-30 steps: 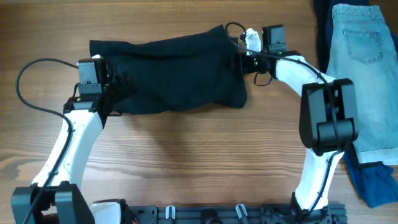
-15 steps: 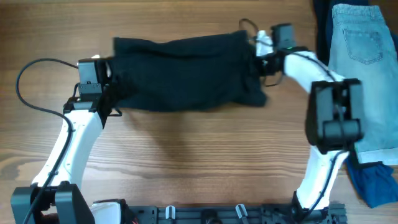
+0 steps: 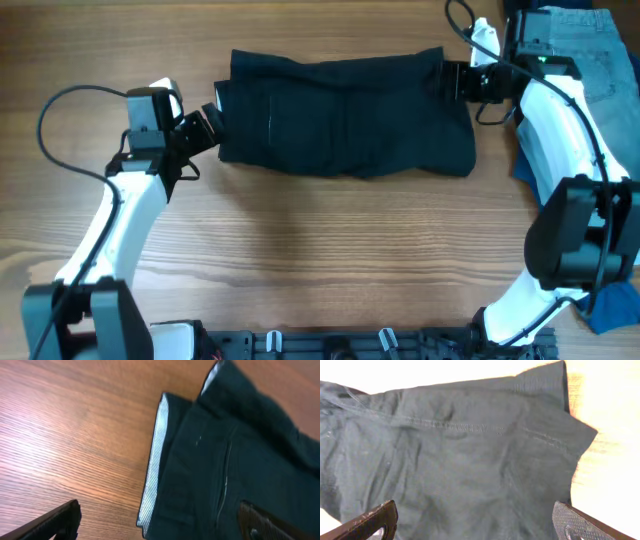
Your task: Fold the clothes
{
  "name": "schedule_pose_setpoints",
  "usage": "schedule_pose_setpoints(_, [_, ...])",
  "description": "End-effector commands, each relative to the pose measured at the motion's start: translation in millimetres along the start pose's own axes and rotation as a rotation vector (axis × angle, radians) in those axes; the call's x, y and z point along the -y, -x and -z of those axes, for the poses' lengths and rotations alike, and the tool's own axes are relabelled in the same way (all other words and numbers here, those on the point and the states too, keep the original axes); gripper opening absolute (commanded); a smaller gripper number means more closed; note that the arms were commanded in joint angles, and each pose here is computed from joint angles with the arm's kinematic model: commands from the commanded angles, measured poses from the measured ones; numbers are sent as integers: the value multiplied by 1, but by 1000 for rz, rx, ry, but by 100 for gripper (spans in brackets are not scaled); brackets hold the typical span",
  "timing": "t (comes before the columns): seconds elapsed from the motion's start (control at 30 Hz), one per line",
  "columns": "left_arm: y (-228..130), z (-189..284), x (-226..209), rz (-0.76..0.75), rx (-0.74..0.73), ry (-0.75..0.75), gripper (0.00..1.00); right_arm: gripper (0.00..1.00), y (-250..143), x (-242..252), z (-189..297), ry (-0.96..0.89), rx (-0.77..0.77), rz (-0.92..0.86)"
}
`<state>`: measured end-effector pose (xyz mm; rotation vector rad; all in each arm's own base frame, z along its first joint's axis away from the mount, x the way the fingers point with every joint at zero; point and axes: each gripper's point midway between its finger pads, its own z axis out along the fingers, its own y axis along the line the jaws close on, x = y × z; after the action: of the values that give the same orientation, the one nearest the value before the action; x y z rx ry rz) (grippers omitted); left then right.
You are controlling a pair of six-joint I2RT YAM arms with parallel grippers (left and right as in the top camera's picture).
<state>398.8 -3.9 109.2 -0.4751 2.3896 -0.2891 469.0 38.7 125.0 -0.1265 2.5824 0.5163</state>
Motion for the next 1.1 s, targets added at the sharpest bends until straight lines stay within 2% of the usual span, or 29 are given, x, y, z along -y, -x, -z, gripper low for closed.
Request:
schedule_pose_setpoints(0.0, [-18,-23,-4,-25,-81,-11,99,100,-1,-14,8,76,-4,43])
schedule_pose_setpoints(0.1, [-33,-38,1,-67,-141,-69,100,100,-1,-19,8,99,-3,53])
schedule_pose_setpoints(0.27, [-31,-53,5,-80,-129,-105,100,100,-2,-34,5,136,-13,71])
schedule_pose_setpoints(0.33, [-37,-62,11,-93,-146,-157,99,100,-3,-43,2,147,-18,99])
schedule_pose_setpoints(0.53, [-53,-89,9,-85,-183,-185,99,100,-4,-48,0,152,-23,103])
schedule_pose_setpoints(0.8, [-73,-126,16,-52,-206,-299,91,99,-9,-48,1,153,-41,93])
schedule_pose_setpoints(0.83, [-76,-132,14,-28,-211,-297,86,99,-9,-48,1,153,-41,93])
schedule_pose_setpoints(0.93, [-67,-135,19,-9,-174,-318,46,96,-8,-51,-1,156,-40,100])
schedule_pose_setpoints(1.0, [-60,-134,24,14,-149,-341,24,96,-8,-54,-2,156,-40,110])
schedule_pose_setpoints(1.03, [-58,-134,25,30,-144,-347,17,96,-9,-55,-3,154,-42,114])
schedule_pose_setpoints(1.07, [-56,-134,26,47,-141,-348,4,96,-9,-56,-4,144,-43,121])
